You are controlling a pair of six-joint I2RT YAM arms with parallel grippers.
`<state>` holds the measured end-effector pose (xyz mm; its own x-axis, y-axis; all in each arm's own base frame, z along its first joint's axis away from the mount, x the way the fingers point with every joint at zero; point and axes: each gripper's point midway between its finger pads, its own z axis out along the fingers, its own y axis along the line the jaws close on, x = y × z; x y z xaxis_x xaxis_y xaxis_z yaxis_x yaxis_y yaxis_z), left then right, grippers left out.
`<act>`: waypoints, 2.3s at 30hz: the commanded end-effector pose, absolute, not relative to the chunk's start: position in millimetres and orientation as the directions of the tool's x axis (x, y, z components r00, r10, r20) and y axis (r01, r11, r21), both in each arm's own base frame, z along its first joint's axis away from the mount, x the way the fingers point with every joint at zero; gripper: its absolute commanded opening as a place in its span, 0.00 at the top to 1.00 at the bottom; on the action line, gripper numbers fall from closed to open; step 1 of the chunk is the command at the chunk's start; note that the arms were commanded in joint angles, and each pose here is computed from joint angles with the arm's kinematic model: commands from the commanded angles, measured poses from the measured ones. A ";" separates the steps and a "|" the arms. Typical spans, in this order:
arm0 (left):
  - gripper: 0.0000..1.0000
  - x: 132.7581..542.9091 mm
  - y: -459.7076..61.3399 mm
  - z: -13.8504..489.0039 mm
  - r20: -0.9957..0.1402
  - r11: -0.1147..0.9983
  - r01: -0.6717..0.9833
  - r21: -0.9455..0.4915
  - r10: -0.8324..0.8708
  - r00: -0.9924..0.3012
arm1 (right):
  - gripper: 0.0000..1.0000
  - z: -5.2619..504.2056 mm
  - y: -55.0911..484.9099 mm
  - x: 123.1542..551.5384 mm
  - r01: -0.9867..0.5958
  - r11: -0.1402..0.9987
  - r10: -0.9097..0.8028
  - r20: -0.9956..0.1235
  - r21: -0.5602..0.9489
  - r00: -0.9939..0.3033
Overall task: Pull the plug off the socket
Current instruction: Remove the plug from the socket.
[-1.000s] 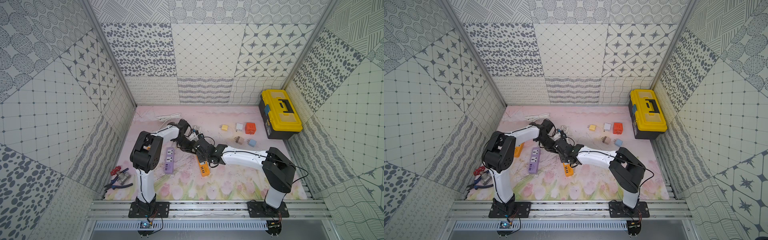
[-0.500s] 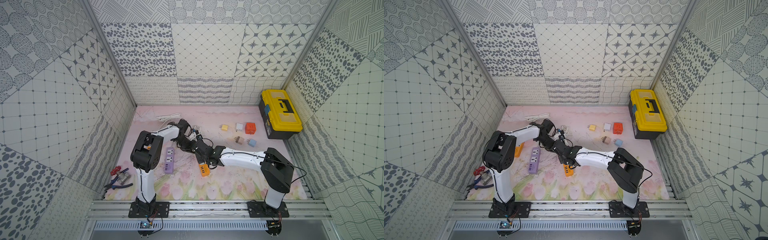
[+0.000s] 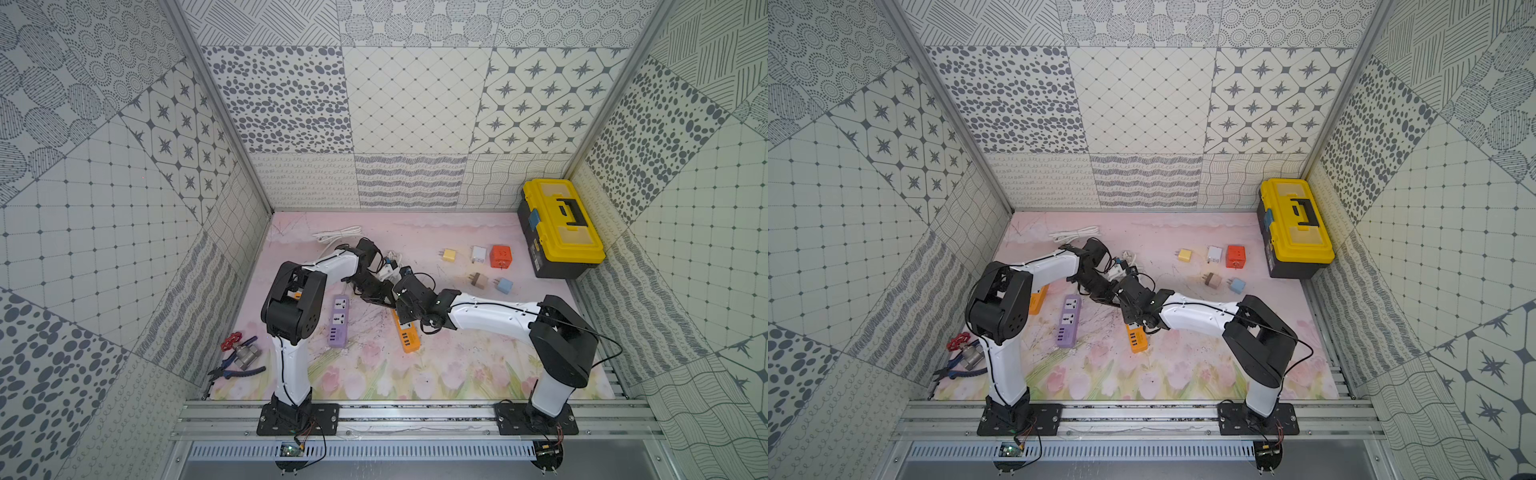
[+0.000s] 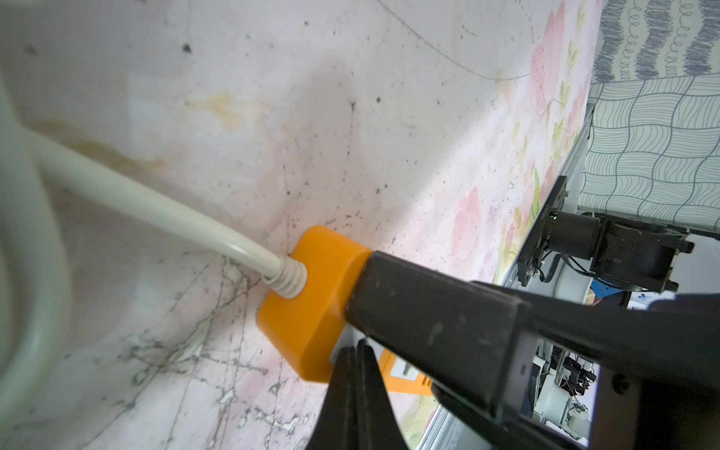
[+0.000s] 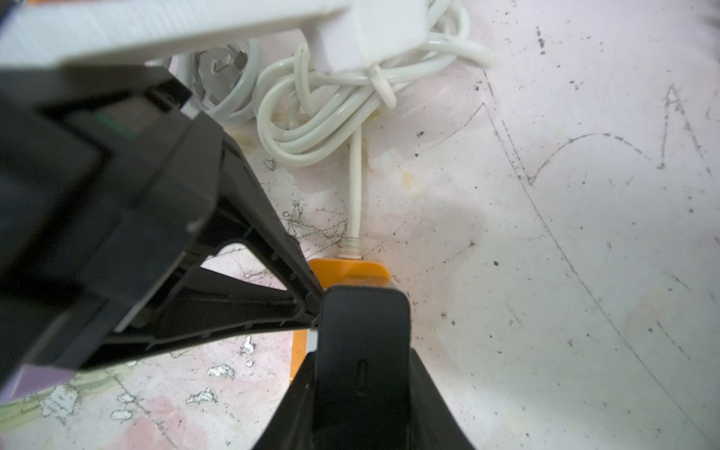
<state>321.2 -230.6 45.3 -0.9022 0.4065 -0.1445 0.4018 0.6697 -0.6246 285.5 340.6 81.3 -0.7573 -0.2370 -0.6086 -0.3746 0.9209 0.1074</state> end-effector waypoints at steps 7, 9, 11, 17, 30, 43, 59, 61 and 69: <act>1.00 320.7 -220.0 33.3 -0.114 0.710 0.402 -0.578 0.418 -0.901 | 0.84 85.5 365.1 281.9 -0.422 0.906 -0.311 -0.654 0.015 -0.690; 1.00 320.5 -220.0 33.0 -0.114 0.709 0.403 -0.578 0.419 -0.901 | 0.85 84.9 365.8 281.7 -0.421 0.907 -0.305 -0.654 0.023 -0.693; 1.00 320.6 -220.2 33.1 -0.114 0.709 0.403 -0.578 0.419 -0.901 | 0.84 86.7 367.0 281.8 -0.424 0.905 -0.297 -0.655 0.039 -0.695; 1.00 320.2 -220.1 32.8 -0.113 0.709 0.403 -0.578 0.420 -0.901 | 0.84 95.5 362.4 287.6 -0.389 0.892 -0.162 -0.641 0.230 -0.750; 1.00 320.7 -220.2 33.4 -0.117 0.709 0.406 -0.577 0.420 -0.900 | 0.85 92.1 356.7 286.5 -0.393 0.912 -0.223 -0.659 0.120 -0.719; 1.00 320.2 -220.2 32.4 -0.113 0.709 0.404 -0.578 0.421 -0.900 | 0.85 94.2 360.9 289.0 -0.392 0.915 -0.231 -0.673 0.094 -0.702; 1.00 321.0 -220.5 33.1 -0.116 0.708 0.405 -0.579 0.420 -0.900 | 0.85 97.0 361.2 287.1 -0.402 0.912 -0.243 -0.679 0.083 -0.693; 1.00 320.8 -220.8 33.0 -0.116 0.707 0.406 -0.579 0.421 -0.900 | 0.85 96.1 363.2 285.5 -0.413 0.911 -0.285 -0.686 0.025 -0.670; 1.00 320.7 -220.5 33.0 -0.115 0.707 0.405 -0.579 0.421 -0.900 | 0.85 99.8 368.4 284.6 -0.432 0.902 -0.321 -0.688 -0.013 -0.650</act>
